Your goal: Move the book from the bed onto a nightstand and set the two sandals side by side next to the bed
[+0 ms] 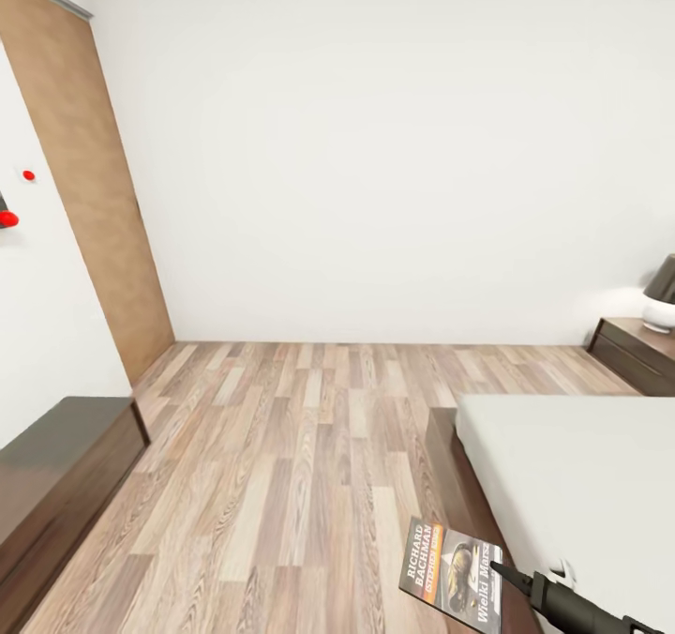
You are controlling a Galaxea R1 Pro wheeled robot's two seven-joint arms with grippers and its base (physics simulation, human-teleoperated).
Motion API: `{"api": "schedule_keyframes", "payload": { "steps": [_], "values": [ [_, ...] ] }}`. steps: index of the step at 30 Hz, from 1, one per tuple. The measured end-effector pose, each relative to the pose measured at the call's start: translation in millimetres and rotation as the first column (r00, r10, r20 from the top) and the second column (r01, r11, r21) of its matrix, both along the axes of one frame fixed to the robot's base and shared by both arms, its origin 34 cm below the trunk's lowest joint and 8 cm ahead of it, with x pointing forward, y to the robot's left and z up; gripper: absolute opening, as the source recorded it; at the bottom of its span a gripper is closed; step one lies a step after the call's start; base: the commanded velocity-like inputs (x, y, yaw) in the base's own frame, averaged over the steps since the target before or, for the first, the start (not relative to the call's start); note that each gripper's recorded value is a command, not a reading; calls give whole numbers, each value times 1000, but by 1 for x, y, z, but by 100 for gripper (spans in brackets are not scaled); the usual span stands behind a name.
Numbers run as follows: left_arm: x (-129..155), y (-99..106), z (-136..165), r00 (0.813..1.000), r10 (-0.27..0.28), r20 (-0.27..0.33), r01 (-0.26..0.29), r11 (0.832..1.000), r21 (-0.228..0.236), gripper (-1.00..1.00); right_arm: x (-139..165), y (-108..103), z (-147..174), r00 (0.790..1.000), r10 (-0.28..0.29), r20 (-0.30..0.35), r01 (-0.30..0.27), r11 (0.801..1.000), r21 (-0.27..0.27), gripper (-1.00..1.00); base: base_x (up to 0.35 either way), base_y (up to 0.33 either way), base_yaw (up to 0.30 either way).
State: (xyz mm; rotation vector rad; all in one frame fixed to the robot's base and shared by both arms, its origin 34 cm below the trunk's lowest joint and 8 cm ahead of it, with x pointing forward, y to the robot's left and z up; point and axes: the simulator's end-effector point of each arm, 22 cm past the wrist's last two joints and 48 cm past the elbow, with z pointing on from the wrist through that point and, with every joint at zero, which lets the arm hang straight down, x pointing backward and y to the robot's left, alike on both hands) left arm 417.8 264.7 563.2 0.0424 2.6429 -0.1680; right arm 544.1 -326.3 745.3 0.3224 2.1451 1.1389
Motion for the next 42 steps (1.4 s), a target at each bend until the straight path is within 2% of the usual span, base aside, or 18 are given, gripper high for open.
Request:
{"api": "schedule_keyframes", "payload": {
  "steps": [12, 32, 42],
  "values": [
    [0, 0, 0, 1000, 0, 0, 0, 1000, 0, 100, 0, 0, 0, 1000, 1, 1, -1, 1000, 1, -100, 282, 4, 0],
    [8, 0, 6, 1000, -1, 23, 1, 1000, 0, 100, 5, -1, 10, 1000, -3, 26, 3, 1000, 1, -100, 14, 0, 0],
    [8, 0, 7, 1000, 0, 24, 0, 1000, 0, 100, 4, -1, 11, 1000, -2, 27, 2, 1000, 0, -100, 269, 0, 0]
  ]
}}
